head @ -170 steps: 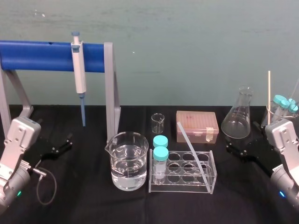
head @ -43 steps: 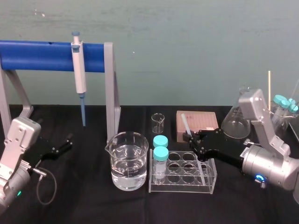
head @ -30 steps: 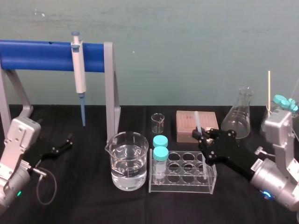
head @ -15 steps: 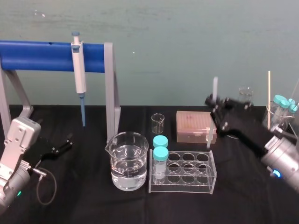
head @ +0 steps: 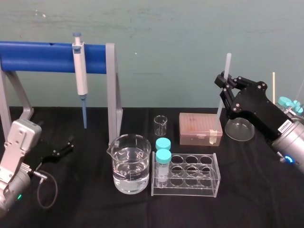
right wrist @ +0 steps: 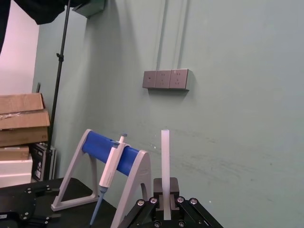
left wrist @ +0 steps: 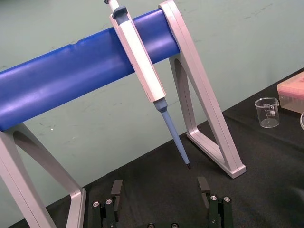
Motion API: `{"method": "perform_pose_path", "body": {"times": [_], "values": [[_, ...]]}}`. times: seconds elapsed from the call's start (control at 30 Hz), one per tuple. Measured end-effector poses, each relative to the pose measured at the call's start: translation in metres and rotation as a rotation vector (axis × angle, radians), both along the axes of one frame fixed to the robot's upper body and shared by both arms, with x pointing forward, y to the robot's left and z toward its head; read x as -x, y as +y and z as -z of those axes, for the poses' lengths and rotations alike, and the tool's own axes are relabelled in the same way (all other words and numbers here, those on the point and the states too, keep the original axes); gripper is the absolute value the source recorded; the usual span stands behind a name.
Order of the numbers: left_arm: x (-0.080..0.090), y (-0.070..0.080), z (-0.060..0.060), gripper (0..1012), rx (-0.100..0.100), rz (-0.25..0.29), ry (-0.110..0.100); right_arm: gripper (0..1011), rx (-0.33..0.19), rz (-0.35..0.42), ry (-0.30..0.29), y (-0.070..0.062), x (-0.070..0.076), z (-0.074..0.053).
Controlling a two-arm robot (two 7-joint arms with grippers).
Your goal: Pick up the stirring rod with one hand, then place it down.
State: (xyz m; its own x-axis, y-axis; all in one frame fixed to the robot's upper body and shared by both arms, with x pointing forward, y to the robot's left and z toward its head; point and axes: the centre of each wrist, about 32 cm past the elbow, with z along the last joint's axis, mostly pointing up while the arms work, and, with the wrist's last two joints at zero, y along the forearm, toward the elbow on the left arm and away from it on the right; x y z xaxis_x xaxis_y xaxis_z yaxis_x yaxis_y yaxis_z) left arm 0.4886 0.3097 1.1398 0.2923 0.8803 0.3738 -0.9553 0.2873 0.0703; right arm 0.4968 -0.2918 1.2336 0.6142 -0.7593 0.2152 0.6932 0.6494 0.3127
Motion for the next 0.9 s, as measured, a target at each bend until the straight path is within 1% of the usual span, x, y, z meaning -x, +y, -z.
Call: {"method": "perform_pose_path", "body": {"times": [0.5, 0.9], "values": [[0.0, 0.0, 0.0, 1000, 0.0, 0.0, 0.0, 70, 0.003, 0.007, 0.019, 0.0018, -0.0004, 0.0053], [0.0, 0.0, 0.0, 1000, 0.0, 0.0, 0.0, 70, 0.011, 0.0, 0.025, 0.0035, -0.0005, 0.0066]]}}
